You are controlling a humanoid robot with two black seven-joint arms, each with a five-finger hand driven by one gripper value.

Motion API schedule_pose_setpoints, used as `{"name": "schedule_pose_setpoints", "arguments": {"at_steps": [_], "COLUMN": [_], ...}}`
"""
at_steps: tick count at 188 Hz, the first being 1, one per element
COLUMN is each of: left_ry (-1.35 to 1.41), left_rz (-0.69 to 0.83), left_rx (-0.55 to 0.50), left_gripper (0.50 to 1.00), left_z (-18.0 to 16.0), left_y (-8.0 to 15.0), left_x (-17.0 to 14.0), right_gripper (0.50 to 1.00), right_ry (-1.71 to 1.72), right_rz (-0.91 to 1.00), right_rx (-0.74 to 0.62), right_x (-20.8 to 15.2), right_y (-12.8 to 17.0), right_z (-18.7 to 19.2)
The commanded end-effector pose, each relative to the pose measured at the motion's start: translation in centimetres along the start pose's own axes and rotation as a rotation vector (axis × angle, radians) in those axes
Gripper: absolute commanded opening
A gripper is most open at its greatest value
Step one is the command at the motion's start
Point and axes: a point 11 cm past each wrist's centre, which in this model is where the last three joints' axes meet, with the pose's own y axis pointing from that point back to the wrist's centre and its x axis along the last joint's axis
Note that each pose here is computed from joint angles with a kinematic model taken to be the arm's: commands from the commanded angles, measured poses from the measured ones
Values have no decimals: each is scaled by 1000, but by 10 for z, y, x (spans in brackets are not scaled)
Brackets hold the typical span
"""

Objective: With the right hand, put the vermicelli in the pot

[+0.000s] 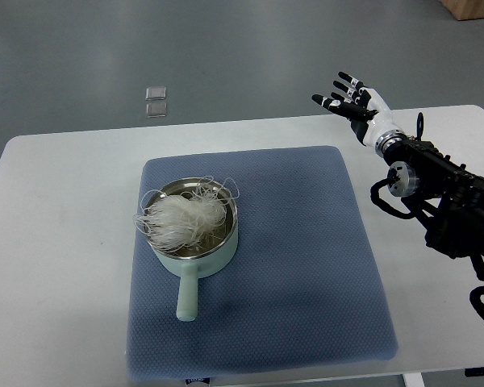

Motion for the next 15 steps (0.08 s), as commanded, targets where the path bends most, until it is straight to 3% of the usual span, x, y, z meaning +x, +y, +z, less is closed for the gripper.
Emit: {"name": "schedule_pose_setpoints", "arguments": {"at_steps": [1, 15], "left_ry": [0, -1], "left_rz": [-3, -5], "left_rx": [1, -1], "left_gripper": [1000, 1000], "left_z": [0, 0], "left_y": [0, 0], "left_x": [-1, -2], "right_gripper": [926, 926], "right_ry": [7, 10], "right_rz": [4, 9], "right_rx": [6, 6], "right_x": [4, 8], "right_y": [0, 1], "right_z": [-4, -4]}}
